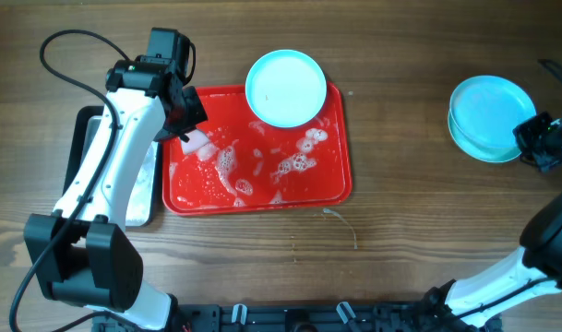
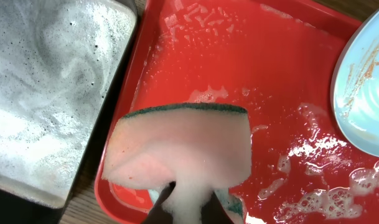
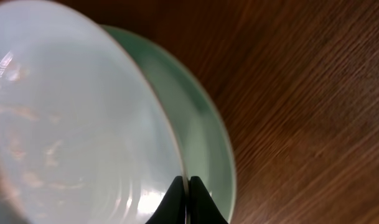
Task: Clean dirty plates on tray and stack at the side
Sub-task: 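Open the right gripper and move it back toward the red tray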
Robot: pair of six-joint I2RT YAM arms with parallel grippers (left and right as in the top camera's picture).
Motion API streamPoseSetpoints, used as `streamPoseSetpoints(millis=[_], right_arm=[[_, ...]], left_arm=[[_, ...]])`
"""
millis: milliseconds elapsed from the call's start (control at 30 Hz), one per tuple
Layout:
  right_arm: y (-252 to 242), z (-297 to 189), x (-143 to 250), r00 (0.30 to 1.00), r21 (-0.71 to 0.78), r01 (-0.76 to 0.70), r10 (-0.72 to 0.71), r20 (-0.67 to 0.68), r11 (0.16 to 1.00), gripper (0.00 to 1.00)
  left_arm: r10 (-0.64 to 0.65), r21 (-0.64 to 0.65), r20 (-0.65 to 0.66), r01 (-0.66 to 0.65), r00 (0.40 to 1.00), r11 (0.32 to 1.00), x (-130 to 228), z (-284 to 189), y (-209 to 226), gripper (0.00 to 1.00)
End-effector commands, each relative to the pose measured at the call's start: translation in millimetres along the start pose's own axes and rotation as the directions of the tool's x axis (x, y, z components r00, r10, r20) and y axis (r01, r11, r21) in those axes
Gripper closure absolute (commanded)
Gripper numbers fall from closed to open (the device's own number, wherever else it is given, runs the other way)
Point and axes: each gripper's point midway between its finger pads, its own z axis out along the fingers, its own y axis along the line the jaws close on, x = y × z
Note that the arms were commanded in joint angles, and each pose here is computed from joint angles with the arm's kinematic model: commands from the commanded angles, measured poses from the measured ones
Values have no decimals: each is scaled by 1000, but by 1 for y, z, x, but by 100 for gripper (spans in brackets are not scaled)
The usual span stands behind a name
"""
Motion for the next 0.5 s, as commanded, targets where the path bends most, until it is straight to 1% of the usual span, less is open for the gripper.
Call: streamPoseSetpoints(millis=[0,100,133,167,200,367,467], right_arm=[[-9,11,-4,1000,26,-27,27,7,999,96],[-12,11,-5,1000,42,-27,27,10,999,95],[-12,11,-4,1000,43,-27,26,8,999,92],[-12,11,-3,1000,44,-27,26,5,999,83],[-12,10,-2,1000,41,-27,27,-1,999,78],[-8,-7,0,1000,34,-25,25,-1,999,76],[0,-31,-4,999,5,-18,18,35,1000,68]], left_arm=[[0,13,13,0,1000,1000,-3,-5,-1,96],[0,16,11,0,1000,1000,-3,-5,-2,96],[0,16,11,0,1000,1000,-3,-5,-2,96],[0,16,11,0,1000,1000,-3,-5,-2,96],[0,16,11,0,1000,1000,-3,-5,-2,96],[0,16,11,0,1000,1000,-3,-5,-2,96],[0,16,11,0,1000,1000,-3,-5,-2,96]])
